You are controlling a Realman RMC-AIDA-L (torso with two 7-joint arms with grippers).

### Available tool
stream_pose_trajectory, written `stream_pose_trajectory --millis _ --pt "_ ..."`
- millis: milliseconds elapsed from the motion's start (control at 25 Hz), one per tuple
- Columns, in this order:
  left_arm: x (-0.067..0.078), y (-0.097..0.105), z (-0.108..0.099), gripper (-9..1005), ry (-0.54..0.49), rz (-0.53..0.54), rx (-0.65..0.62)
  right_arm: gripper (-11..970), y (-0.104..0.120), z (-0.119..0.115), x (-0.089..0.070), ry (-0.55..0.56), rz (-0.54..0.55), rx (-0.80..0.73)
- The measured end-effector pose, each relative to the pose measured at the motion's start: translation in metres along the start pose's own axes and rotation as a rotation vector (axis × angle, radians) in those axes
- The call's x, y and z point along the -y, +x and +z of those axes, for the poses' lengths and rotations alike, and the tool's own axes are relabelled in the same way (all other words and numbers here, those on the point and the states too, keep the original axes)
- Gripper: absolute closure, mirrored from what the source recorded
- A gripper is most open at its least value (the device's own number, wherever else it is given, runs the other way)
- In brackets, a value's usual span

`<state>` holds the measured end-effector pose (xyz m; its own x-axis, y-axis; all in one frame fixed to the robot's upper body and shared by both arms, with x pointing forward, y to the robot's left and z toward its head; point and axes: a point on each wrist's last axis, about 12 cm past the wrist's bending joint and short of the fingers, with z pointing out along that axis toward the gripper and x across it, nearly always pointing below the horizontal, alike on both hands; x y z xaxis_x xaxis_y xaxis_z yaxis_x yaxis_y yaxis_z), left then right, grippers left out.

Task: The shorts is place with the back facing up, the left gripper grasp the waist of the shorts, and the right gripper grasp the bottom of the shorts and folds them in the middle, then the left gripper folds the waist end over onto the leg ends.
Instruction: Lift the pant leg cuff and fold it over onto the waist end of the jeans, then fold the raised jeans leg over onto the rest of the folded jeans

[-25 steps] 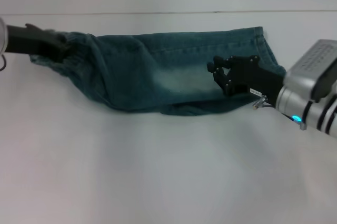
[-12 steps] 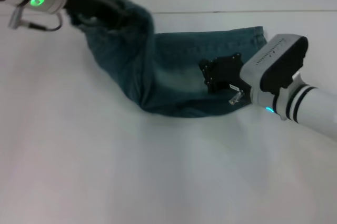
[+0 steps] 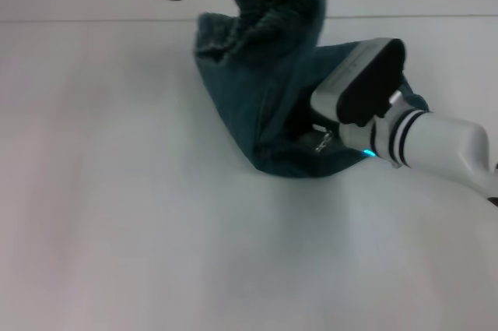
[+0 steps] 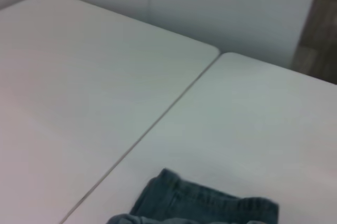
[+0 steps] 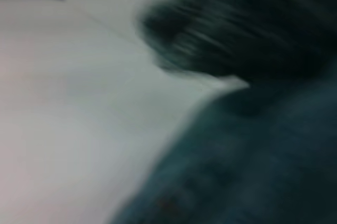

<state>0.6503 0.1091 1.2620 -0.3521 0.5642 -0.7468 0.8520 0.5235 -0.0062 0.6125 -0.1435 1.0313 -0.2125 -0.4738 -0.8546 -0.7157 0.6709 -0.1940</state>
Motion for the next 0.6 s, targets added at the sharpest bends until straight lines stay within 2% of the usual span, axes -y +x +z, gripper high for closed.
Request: stream_pose_trajectory --millis 160,280,400,520,560,600 --pt "0.011 -0.008 0.014 912 0.006 0.041 -0.020 960 -0.007 0.004 -0.015 -0.102 -0.036 -0.004" --pt "0.015 -0.009 0.023 909 0.008 0.058 -0.039 960 -0.008 0.005 -0.022 -0.129 -0.025 -0.001" --pt "0.017 -0.006 0.031 906 0.002 0.065 -0.052 960 0.000 -0.001 -0.019 -0.111 0.024 0.021" --pt "0.019 -0.002 0.039 902 -0.005 0.077 -0.064 960 0.015 -0.014 -0.008 -0.075 0.075 0.048" --pt "0.019 -0.002 0.041 901 -0.009 0.080 -0.064 961 0.029 -0.026 0.002 -0.047 0.114 0.069" --pt "0.020 -0.001 0.043 900 -0.013 0.086 -0.065 961 0.029 -0.026 0.002 -0.047 0.114 0.069"
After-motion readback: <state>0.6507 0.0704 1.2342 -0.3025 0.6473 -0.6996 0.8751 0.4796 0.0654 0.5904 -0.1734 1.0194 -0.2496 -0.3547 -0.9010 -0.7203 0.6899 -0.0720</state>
